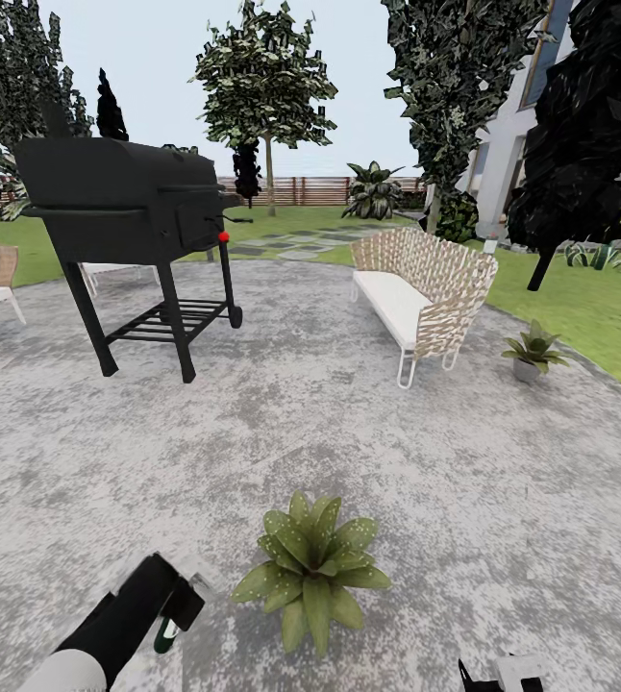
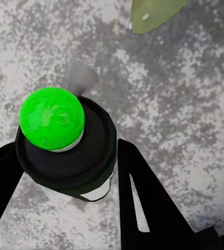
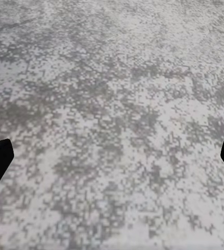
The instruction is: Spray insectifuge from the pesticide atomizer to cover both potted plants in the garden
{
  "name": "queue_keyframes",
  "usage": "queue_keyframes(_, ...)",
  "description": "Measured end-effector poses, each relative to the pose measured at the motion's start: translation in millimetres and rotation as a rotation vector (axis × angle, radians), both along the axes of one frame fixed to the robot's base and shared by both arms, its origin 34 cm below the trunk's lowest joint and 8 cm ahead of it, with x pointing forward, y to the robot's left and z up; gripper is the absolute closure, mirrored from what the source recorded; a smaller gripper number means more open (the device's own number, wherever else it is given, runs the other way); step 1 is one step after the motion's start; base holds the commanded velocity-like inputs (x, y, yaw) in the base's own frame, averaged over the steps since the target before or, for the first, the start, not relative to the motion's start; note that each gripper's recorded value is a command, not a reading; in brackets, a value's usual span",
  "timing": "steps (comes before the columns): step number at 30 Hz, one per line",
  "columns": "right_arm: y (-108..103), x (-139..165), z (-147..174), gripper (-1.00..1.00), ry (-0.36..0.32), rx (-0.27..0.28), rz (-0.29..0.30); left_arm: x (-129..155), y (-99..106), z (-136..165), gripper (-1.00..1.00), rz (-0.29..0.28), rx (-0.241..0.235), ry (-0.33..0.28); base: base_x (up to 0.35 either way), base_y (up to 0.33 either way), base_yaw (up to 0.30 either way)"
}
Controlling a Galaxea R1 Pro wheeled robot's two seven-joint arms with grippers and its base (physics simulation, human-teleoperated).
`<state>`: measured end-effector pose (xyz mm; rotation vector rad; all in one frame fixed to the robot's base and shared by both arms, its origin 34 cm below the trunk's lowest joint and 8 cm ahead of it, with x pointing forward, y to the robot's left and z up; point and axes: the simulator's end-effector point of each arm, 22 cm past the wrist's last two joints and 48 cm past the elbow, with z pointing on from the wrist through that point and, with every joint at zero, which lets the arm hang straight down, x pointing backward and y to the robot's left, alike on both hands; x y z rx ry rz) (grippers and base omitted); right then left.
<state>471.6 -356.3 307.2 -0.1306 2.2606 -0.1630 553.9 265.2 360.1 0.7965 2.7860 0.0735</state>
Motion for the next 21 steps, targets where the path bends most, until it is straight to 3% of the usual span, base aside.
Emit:
queue_keyframes(6,0.0,0.0,0.0,-1.00,0.000,0.000,0.000,-3.6,2.2,-2.8,1.00,-0.007,0.005,0.010,0.000,0.000,0.000)
queue_keyframes(11,0.0,0.0,0.0,-1.00,0.000,0.000,0.000,-19.0,15.8,-8.0,1.00,-0.013,-0.019,0.059,0.000,0.000,0.000)
queue_keyframes(15,0.3,-0.1,-0.1,-1.00,0.001,0.000,0.001,-18.2,17.7,-6.5,1.00,-0.001,-0.028,0.059,0.000,0.000,0.013)
queue_keyframes(21,-0.1,0.2,0.1,-1.00,0.000,-0.001,0.000,-10.1,18.8,-1.0,1.00,0.045,-0.052,0.038,0.000,-0.083,0.218)
